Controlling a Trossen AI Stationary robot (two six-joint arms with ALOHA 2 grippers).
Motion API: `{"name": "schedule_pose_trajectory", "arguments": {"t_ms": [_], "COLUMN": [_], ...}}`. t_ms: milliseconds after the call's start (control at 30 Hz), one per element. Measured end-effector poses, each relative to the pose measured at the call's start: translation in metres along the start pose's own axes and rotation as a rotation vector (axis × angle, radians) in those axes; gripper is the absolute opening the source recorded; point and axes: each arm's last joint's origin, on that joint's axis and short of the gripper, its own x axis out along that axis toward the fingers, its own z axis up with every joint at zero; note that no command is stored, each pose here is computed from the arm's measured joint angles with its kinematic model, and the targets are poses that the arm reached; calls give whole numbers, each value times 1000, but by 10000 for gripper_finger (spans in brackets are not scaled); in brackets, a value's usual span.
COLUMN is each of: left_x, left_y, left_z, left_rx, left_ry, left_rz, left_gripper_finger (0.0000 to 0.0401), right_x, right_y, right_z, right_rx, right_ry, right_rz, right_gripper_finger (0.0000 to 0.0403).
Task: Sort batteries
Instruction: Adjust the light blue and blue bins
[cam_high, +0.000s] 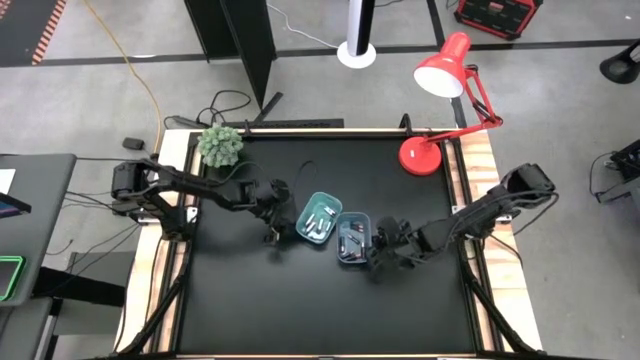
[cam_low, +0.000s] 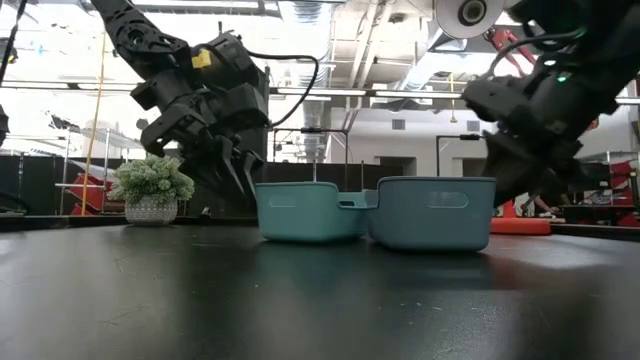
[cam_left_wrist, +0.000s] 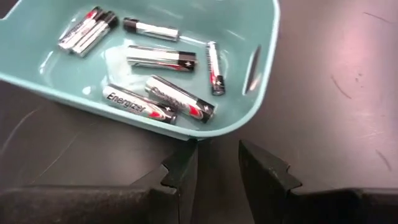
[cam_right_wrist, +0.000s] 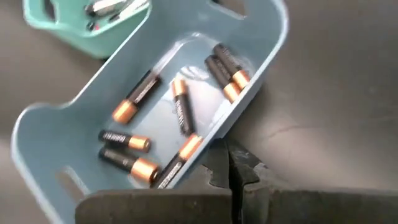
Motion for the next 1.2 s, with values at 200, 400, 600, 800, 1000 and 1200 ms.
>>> {"name": "schedule_pose_trajectory", "arguments": {"t_ms": [200, 400, 600, 800, 1000, 1200], "left_x": [3, 6, 8, 10, 10, 10], "left_y": [-11, -23, -34, -43, -43, -42], "left_z": [4, 10, 15, 16, 16, 17], "left_rx": [4, 1, 23, 19, 6, 3], "left_ry": [-18, -44, -77, -71, -69, -70], "left_rz": [-23, -55, -81, -103, -94, -62], "left_gripper_finger": [112, 112, 112, 112, 112, 112], "right_x": [7, 9, 6, -3, -17, -29], "right_y": [-4, -5, -2, 2, 3, 12], "right_z": [12, 15, 9, -5, -23, -30], "right_rx": [27, 33, 39, -23, -113, -224], "right_ry": [-21, -25, -18, -12, -45, -108], "right_rz": [-20, -26, -11, 7, 2, 37], "right_gripper_finger": [0, 0, 0, 0, 0, 0]}}
